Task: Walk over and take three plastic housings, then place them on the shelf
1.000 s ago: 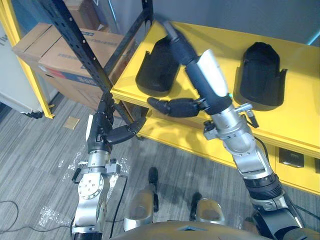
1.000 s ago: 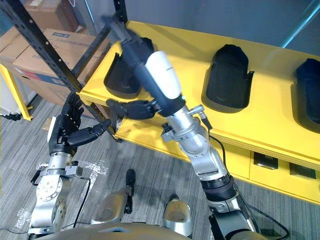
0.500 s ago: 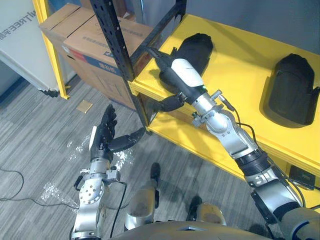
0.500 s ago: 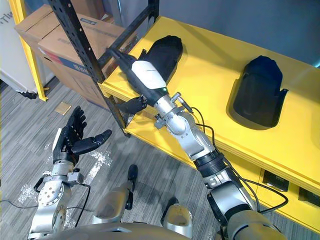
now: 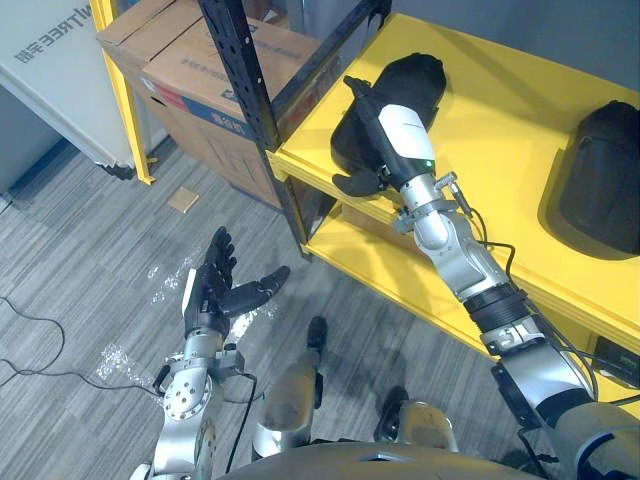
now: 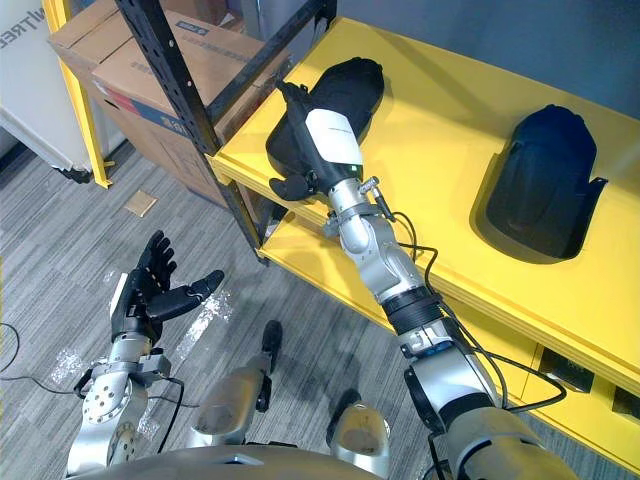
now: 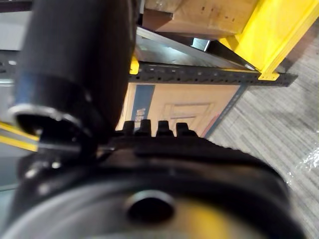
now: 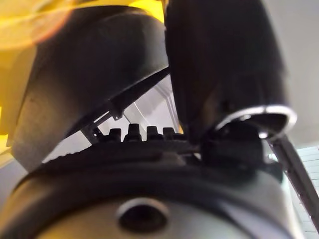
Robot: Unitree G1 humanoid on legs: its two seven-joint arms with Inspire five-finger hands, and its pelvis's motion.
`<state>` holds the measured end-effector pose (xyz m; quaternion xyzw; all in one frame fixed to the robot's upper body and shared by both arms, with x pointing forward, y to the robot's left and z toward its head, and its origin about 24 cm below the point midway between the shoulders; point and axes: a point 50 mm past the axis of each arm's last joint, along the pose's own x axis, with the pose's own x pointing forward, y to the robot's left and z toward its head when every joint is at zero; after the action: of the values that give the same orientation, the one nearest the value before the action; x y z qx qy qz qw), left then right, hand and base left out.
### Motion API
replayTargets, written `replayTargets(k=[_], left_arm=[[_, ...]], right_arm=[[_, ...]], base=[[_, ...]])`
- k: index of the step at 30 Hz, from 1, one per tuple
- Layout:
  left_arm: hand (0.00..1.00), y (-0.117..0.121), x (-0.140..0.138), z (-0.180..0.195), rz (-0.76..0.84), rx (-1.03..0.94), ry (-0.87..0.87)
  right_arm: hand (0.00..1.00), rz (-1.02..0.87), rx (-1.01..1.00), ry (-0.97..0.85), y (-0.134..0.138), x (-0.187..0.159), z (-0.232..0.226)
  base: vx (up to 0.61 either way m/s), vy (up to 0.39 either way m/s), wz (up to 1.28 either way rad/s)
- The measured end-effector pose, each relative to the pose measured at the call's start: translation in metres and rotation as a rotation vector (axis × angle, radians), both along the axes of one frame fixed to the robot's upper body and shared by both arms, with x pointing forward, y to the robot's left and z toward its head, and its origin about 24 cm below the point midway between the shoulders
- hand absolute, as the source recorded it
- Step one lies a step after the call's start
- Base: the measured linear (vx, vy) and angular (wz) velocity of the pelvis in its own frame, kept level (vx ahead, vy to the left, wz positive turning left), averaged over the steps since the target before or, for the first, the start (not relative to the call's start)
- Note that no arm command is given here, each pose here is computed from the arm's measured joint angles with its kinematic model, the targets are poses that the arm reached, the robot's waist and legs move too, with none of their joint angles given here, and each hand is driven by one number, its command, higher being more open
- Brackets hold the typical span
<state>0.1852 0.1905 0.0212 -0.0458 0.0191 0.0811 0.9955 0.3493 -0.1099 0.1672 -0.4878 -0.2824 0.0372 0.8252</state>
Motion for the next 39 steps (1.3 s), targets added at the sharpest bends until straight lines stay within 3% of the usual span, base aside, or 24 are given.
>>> replayTargets(k=[28, 39], left_arm=[[1.0, -0.017, 0.003, -0.002, -0.027, -0.071, 0.002], [1.0, -0.02, 0.008, -0.009, -0.034, -0.078, 0.029]], right_arm=[[1.0, -0.1, -0.003, -0.202, 0.003, 0.008, 0.027], [1.0, -0.193, 0.157, -0.172, -0.015, 0.017, 0.04]], base=[[0.0, -0.005, 0.02], [0.04, 0.032, 0.0]])
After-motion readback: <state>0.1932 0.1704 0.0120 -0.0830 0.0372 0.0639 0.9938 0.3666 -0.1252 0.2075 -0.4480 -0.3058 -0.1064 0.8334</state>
